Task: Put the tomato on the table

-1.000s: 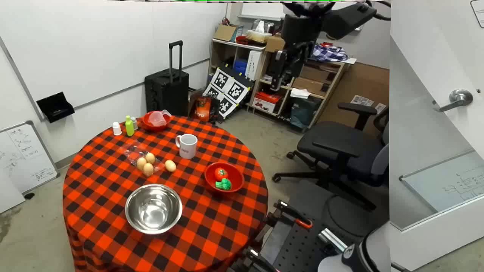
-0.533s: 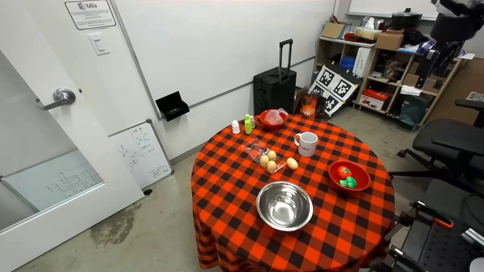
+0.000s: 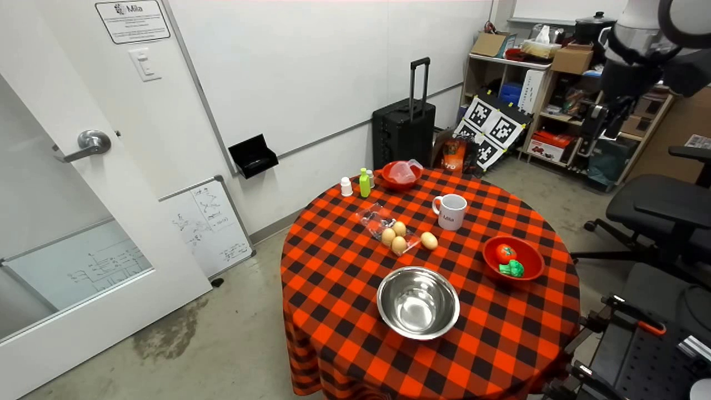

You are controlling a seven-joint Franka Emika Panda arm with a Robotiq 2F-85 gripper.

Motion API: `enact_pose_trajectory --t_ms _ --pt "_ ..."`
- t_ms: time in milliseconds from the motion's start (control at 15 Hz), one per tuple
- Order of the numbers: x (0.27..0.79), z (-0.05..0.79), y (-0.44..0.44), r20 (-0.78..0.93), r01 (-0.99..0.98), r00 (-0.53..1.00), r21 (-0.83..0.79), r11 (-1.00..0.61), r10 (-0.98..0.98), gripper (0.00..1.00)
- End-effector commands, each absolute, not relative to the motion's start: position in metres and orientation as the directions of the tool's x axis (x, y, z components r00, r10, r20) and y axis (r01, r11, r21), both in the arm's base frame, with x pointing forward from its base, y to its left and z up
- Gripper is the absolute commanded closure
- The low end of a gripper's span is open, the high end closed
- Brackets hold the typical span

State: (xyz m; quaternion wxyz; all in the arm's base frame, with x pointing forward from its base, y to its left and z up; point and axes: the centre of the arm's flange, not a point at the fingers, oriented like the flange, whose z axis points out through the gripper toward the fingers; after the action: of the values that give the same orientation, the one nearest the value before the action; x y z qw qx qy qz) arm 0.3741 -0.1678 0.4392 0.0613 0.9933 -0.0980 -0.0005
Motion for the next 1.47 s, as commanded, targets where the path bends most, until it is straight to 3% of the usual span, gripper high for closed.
enact_pose_trajectory --t_ms 0,533,1400 --pt "0.397 0.379 -0.164 0.022 -0.202 0.979 0.061 -0.978 -0.201 0.0" --pt "0.422 0.258 -0.147 -0.029 -0.288 0.957 -0.032 -0.957 -0.287 0.0" --pt "0.445 0.144 -0.151 -0.103 -0.465 0.883 -0.046 -0.884 -0.459 0.0"
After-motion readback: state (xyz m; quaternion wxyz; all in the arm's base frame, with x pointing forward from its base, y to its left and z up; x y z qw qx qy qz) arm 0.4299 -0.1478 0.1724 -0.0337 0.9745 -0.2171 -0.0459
